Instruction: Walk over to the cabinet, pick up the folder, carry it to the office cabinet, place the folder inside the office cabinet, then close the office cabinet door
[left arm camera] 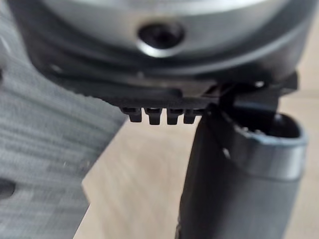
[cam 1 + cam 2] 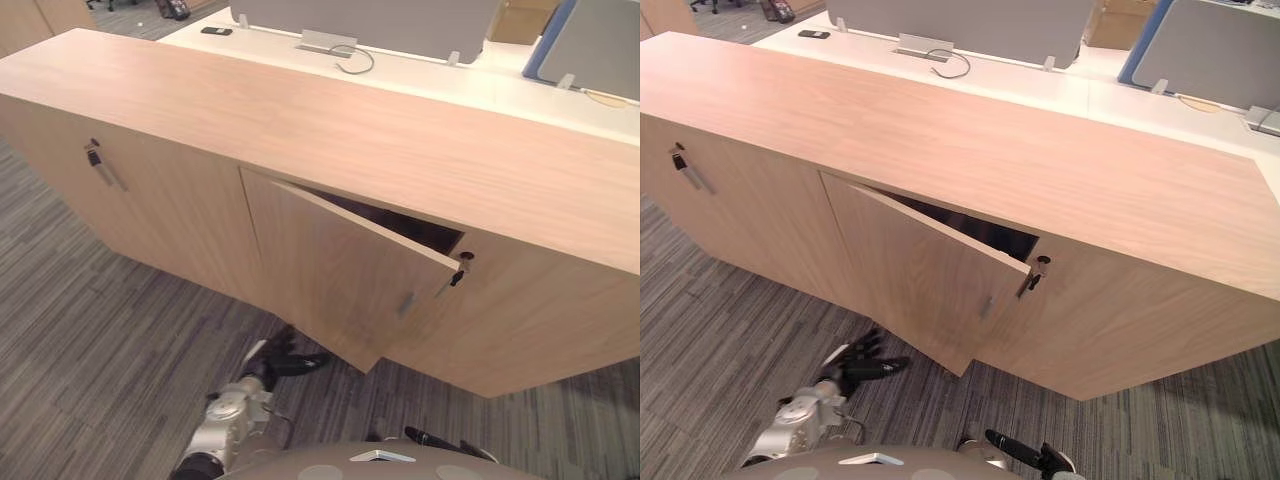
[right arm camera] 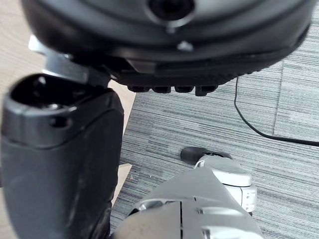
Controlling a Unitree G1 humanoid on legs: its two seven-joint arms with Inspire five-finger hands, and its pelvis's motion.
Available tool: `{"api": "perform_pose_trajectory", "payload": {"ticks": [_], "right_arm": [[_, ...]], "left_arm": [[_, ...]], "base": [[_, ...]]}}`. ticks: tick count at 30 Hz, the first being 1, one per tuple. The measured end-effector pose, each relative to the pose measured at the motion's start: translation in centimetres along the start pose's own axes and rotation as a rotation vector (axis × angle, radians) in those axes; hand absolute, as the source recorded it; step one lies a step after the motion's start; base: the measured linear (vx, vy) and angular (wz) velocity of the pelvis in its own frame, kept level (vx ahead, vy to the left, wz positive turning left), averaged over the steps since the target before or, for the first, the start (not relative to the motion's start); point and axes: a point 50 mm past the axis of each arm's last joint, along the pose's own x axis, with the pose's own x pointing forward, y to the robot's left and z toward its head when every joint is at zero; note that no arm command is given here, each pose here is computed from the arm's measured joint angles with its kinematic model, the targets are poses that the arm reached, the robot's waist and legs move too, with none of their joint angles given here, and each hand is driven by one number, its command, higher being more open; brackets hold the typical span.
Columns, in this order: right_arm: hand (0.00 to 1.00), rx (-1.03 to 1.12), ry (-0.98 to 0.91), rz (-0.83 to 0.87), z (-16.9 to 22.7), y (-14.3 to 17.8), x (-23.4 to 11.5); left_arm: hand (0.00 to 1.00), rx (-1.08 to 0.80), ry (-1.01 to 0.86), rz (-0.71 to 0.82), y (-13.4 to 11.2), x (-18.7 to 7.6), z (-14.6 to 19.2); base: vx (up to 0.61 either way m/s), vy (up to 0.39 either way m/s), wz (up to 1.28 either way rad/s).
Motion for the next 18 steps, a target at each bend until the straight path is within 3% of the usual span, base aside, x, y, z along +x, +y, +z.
{"api": "perform_pose_trajectory", "payload": {"ticks": [3,6,9,12,18], "right_arm": [[1.00,0.017,0.002,-0.024,0.5,-0.7,0.1],[1.00,0.079,0.020,0.029,0.1,1.4,0.3],[1.00,0.146,0.050,0.052,-0.8,2.7,0.3],[1.00,0.205,0.044,0.058,-0.8,3.3,0.3],[1.00,0.440,0.016,-0.037,-0.9,2.7,0.2]], "left_arm": [[1.00,-0.094,0.069,0.132,2.2,-0.8,-2.4],[1.00,-0.170,0.216,0.299,5.9,-2.6,-6.0],[1.00,-0.176,0.340,0.383,7.9,-5.0,-8.9],[1.00,-0.137,0.396,0.386,8.2,-6.3,-10.4],[1.00,-0.150,0.391,0.333,5.7,-5.3,-10.7]], "base": [[0.04,0.227,-0.52],[0.08,0.238,-0.16],[0.07,0.100,-0.27],[0.08,0.030,-0.24],[0.08,-0.026,-0.11]]}}
